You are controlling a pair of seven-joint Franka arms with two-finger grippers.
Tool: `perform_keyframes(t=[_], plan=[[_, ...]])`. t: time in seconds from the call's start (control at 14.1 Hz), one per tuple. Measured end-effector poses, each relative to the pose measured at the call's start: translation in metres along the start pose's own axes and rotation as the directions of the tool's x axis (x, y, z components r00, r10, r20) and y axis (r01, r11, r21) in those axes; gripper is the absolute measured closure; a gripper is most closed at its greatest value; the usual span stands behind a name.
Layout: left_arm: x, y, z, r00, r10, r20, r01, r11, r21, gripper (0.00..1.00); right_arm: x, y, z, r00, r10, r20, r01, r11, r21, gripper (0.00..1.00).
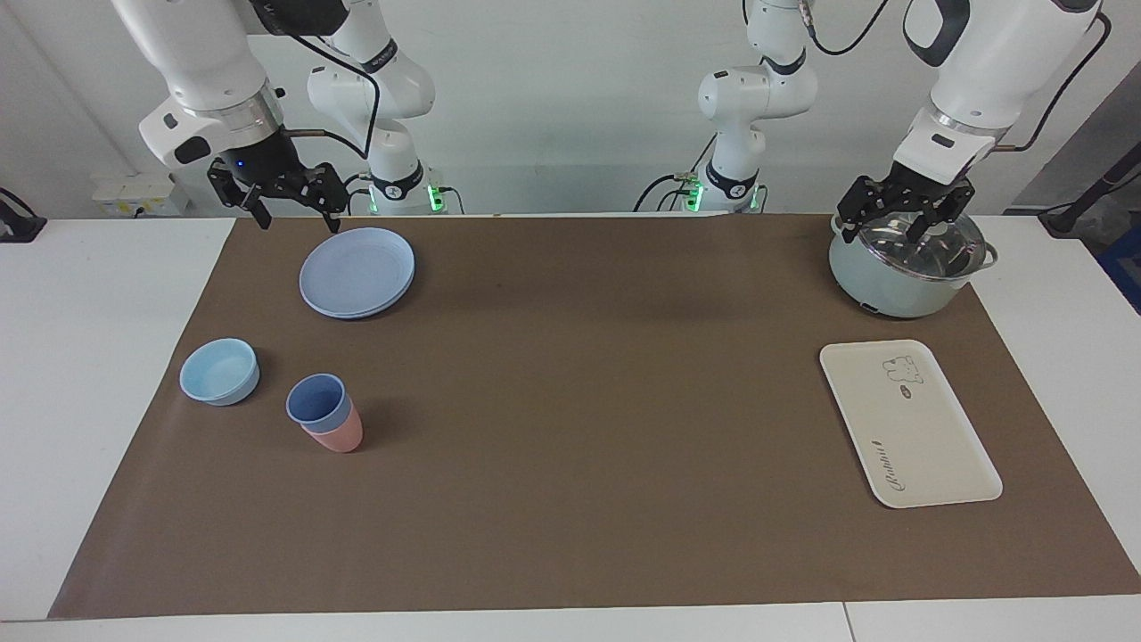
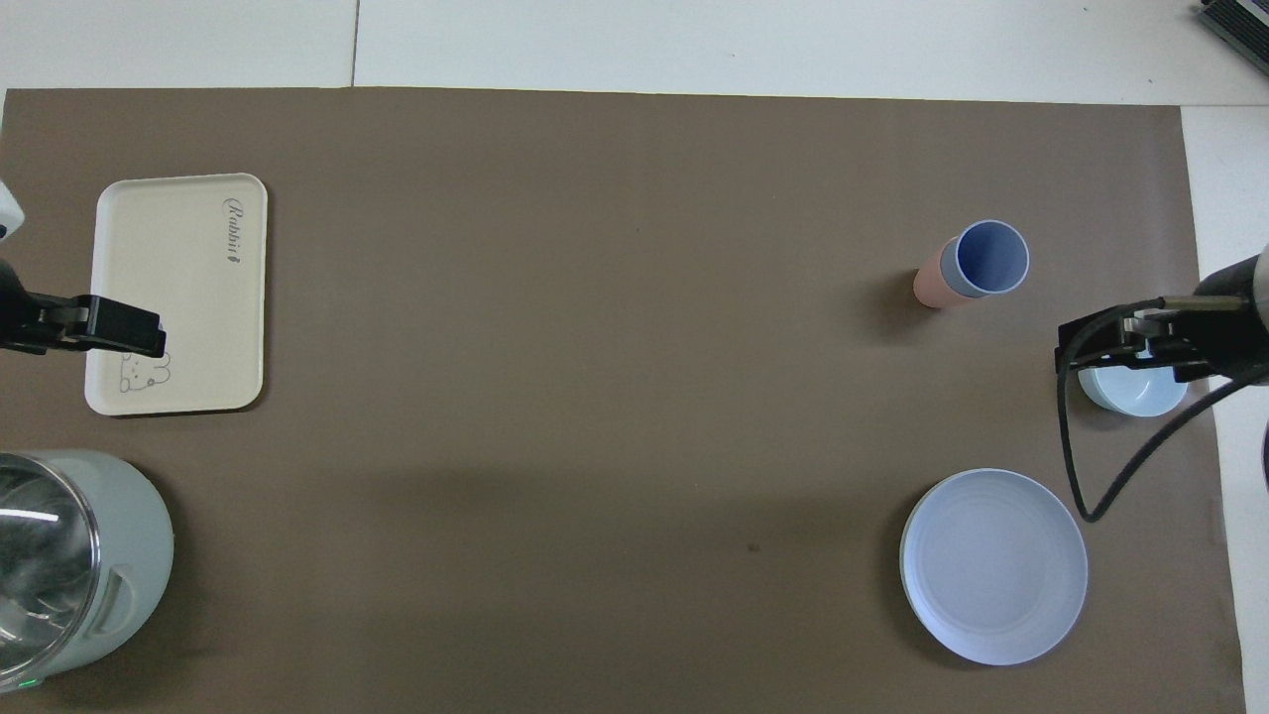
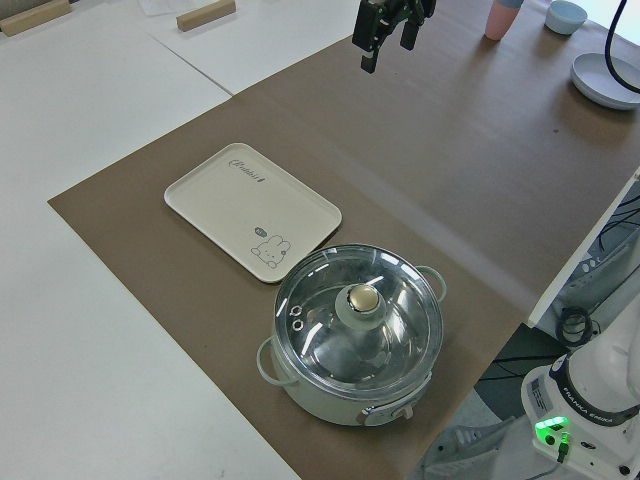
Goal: Place cup on tray
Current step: 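Raise the right gripper and move it toward the tall blue cup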
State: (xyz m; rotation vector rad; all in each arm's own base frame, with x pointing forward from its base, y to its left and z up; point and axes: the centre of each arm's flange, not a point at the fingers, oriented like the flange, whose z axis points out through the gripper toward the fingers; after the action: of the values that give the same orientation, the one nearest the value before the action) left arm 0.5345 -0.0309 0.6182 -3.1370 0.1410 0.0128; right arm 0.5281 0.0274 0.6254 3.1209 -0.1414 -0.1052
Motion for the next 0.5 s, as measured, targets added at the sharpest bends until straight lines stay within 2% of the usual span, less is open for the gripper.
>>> perform_keyframes(t=[0.5], plan=[[0.000,0.000,0.000,1.000,0.000,0.000,0.000,1.000,0.000,0.00,-0.005,0.011,-0.005,1.000,0.015,0.002,-0.015,1.000,0.001,0.00]])
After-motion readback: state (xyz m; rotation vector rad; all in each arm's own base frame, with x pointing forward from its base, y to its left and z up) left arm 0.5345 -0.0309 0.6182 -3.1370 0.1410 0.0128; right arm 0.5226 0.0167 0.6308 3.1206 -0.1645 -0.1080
